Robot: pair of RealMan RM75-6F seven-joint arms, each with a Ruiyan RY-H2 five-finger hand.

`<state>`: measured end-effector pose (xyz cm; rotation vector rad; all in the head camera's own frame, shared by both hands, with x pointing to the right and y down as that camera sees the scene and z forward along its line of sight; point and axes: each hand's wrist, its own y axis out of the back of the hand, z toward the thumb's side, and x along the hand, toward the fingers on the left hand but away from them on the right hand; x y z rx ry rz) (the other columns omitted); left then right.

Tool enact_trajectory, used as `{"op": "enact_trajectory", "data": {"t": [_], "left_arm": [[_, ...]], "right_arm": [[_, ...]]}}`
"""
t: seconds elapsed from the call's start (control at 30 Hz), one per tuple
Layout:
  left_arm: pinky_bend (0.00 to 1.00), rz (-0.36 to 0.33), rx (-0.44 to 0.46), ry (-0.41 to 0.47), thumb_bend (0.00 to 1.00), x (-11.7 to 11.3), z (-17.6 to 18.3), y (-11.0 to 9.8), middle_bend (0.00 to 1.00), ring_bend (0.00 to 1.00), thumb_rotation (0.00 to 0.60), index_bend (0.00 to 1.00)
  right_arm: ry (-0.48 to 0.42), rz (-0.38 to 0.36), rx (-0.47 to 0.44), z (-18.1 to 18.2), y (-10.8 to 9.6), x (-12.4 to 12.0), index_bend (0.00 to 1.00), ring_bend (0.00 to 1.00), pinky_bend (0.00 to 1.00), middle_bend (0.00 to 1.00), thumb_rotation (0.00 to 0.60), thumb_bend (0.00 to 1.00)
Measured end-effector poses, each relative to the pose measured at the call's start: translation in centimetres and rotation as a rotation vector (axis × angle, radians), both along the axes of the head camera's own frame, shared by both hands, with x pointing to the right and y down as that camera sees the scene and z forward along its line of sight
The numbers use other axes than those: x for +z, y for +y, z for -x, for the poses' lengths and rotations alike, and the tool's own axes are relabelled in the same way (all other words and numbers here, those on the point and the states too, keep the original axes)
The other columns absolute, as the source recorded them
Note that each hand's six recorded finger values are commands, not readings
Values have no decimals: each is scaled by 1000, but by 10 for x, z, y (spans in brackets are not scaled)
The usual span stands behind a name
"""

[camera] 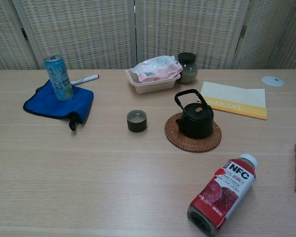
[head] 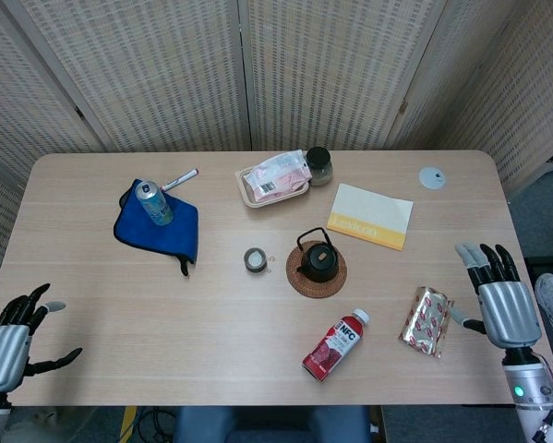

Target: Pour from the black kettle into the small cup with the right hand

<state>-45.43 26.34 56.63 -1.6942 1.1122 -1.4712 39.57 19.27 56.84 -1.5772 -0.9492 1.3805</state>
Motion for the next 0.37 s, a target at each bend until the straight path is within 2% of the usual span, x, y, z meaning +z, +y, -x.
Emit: {"op": "enact_trajectory", "data": {"t": [0.13,0.27,0.37], "left_arm": [[85,-9,6,3,0,-2,-4,-2,84,146,435,293],[84,-12,11,7,0,-2,-6,-3,84,146,455,293],[84,-9,12,9,0,-1,-7,-4,84,146,445,293]], "right_arm": [[-17,4,7,-2,16,1,63,55,55,112,557,0],[-27,6,21,-5,23,2,63,54,55,119,559,0],[-32,11,24,-5,27,2,63,54,55,121,557,0]]}}
